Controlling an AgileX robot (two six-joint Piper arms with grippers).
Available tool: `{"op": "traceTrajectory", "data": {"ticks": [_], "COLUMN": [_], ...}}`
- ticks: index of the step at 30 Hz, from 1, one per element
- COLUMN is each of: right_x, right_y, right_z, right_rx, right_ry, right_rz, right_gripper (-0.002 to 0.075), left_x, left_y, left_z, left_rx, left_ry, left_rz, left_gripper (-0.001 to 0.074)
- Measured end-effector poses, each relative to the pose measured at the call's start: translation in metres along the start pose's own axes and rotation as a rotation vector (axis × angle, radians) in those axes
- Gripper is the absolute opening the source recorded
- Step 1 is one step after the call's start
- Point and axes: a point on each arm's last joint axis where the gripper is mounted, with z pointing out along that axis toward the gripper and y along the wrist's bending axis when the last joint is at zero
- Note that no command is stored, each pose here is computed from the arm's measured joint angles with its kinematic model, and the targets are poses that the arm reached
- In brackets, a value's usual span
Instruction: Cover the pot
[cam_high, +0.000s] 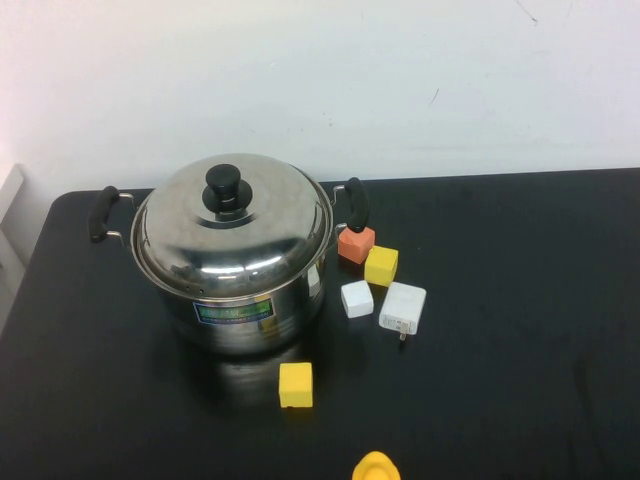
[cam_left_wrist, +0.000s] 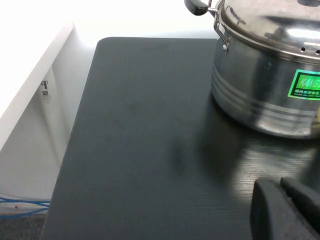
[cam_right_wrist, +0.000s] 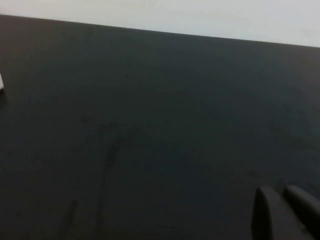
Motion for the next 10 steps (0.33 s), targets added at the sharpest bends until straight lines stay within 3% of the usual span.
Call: {"op": "traceTrajectory", "data": {"ticks": [10], "right_x": [-0.0002], "right_y": [-0.0001], "right_z": [0.0000], "right_rx": [0.001], "right_ry": [-0.002], "right_rz": [0.122], "right_gripper": [0.0030], "left_x": [0.0000], "left_y": [0.0000], "left_z": [0.0000], "left_rx": [0.000], "left_ry": [0.000], "left_rz": [0.000], "left_gripper": [-0.0002]}}
